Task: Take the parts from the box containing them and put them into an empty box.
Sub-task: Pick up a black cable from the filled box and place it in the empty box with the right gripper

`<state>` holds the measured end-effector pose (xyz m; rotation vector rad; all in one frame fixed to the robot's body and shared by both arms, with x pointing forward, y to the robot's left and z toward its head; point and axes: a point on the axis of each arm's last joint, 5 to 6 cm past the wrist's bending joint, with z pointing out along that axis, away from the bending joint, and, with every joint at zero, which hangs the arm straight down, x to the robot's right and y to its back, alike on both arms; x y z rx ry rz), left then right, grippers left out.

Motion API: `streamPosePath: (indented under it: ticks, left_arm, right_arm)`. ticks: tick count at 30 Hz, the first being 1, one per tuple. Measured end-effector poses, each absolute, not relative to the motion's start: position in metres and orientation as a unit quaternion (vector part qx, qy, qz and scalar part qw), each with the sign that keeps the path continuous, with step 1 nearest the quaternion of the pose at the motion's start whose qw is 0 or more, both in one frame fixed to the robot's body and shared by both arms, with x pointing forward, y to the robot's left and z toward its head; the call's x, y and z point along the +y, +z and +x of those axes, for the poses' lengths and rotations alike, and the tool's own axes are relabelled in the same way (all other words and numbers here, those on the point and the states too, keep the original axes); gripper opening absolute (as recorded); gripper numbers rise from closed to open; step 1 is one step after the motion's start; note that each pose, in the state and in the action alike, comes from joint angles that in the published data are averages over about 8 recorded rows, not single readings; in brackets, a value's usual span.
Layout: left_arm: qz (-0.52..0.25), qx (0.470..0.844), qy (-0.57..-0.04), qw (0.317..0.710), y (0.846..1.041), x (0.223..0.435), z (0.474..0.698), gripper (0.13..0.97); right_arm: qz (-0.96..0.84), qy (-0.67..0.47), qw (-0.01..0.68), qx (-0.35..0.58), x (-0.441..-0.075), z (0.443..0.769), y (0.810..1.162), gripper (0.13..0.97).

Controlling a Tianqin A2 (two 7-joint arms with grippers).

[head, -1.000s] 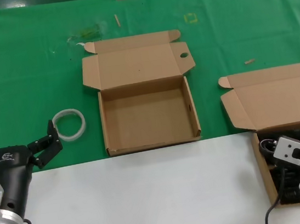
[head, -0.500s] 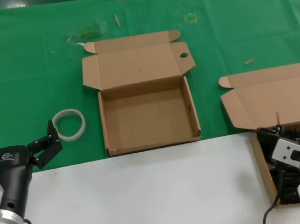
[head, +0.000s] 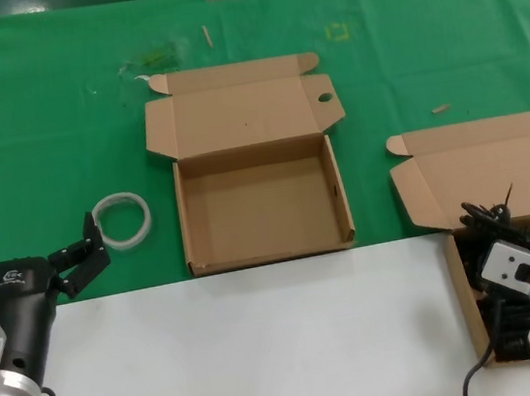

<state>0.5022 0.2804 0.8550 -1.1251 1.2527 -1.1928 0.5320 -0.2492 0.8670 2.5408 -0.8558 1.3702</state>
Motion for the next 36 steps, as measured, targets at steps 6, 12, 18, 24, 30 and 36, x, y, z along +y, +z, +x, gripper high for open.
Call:
streamPosePath:
  ticks: [6,12,18,24,30,36]
  left_arm:
    - [-0.468,0.521,-0.496,0.513,0.855,0.28,0.502,0.966]
    - [-0.468,0.521,-0.496,0.513,0.855,0.28,0.502,0.966]
    - [-0.468,0.521,-0.496,0.513,0.855,0.28,0.502,0.966]
    - [-0.468,0.521,-0.496,0.513,0.855,0.28,0.502,0.966]
    - [-0.468,0.521,-0.496,0.513,0.855,0.28,0.502,0.966]
    - [-0.468,0.521,-0.496,0.513,0.855,0.28,0.502,0.966]
  right_arm:
    - [0.835,0.471,0.06,-0.276,-0.241,0.52,0.89,0.148]
    - [0.829,0.492,0.042,-0.264,-0.224,0.505,0.916,0.148]
    - [0.815,0.519,-0.007,-0.258,-0.197,0.493,0.94,0.148]
    - [0.786,0.543,-0.123,-0.27,-0.151,0.489,0.96,0.148]
    - [0.75,0.549,-0.262,-0.258,-0.095,0.494,0.974,0.148]
    - [0.737,0.532,-0.345,-0.232,-0.053,0.508,0.967,0.148]
